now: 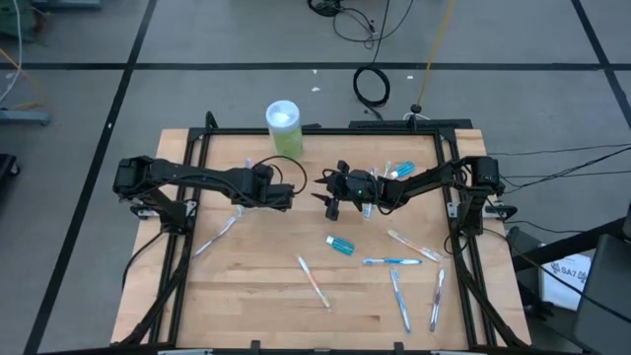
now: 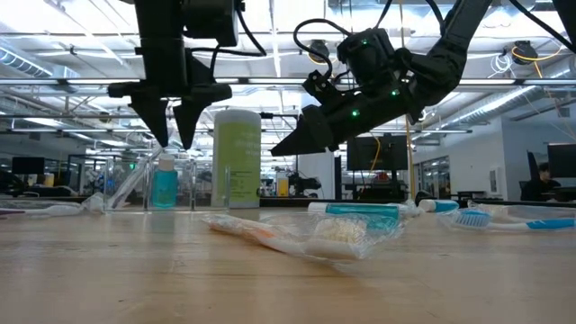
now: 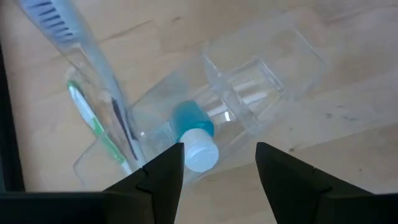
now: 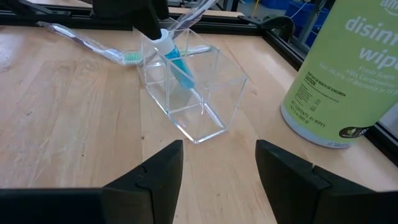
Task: Pick & Place toothbrushing station
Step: Adjust the blue mouthwash
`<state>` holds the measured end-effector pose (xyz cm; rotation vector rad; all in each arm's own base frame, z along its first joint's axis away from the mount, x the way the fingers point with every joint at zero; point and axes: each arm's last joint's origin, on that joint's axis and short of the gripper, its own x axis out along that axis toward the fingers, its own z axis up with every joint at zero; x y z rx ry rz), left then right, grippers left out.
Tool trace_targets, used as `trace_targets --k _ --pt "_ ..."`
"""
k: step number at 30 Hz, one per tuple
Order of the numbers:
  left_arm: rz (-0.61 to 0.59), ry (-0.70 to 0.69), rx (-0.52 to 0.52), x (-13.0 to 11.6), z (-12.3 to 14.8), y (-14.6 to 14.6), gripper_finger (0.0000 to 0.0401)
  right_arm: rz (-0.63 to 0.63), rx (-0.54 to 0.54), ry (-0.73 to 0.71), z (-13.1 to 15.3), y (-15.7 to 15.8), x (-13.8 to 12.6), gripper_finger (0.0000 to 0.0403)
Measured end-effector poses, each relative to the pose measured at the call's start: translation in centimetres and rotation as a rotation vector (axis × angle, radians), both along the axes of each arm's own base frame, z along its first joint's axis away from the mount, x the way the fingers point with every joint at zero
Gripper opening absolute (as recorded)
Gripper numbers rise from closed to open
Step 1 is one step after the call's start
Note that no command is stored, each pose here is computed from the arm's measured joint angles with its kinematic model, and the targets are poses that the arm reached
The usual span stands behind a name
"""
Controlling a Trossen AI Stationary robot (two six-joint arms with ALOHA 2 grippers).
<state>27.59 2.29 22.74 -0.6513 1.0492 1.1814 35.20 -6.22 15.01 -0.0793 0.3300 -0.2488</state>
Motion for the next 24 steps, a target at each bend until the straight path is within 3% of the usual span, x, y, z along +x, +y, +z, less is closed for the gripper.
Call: trace_targets --k 18,24 --pt "0.054 0.069 0.021 0.4 -1.7 0.0 0.0207 0.000 0.000 0.001 0.0 0.0 0.0 0.0196" --pt "0.120 0.117 0.016 -0.4 -1.7 -0.1 0.0205 0.000 0.000 0.000 0.0 0.0 0.0 0.0196"
